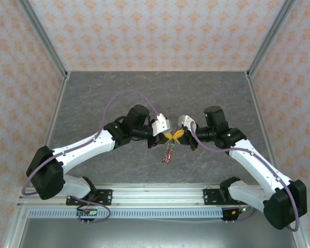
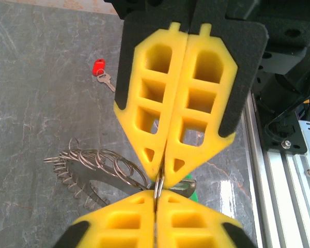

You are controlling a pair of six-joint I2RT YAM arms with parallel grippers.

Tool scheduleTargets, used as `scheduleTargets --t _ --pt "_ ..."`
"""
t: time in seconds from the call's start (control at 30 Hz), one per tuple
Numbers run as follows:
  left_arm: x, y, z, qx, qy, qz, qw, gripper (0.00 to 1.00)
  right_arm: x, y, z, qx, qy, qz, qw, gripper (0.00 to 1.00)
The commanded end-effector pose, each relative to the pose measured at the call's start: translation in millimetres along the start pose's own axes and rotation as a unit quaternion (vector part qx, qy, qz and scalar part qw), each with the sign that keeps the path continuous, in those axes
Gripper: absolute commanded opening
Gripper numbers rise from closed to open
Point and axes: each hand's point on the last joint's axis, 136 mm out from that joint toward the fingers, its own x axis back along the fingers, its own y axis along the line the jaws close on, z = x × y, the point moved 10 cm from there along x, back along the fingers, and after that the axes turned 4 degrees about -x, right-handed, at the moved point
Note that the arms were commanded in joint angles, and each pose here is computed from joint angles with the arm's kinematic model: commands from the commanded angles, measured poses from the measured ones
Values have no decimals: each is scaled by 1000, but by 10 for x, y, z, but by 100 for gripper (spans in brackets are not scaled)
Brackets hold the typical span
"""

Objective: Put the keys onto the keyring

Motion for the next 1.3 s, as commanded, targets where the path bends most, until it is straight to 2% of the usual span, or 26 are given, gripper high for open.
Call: scheduleTargets --t 0.0,0.1,0.17,0.33,0.67,0.8,0.9,1.27 --pt "2 -16 -50 -6 3 4 1000 0 40 30 -163 45 -32 -4 998 0" --pt "23 -29 -53 -8 -8 4 1000 0 38 19 -121 46 -29 14 998 2" --pt "38 -35 -58 -9 -20 5 1000 0 31 13 -80 44 -32 26 998 8" --pt "87 -45 -77 -8 -59 15 998 0 9 -2 -13 35 -69 48 996 10" --pt "121 -51 -115 -7 -94 28 995 0 -80 -47 138 15 -83 47 995 18" --pt "122 -49 -121 -8 -101 27 995 0 -71 -59 145 11 -97 52 994 19" --pt "134 -48 -135 -10 -107 27 994 0 -71 -60 181 5 -101 44 994 25" --pt "149 -43 -115 -10 -102 21 995 0 -54 -31 181 -6 -86 7 996 24"
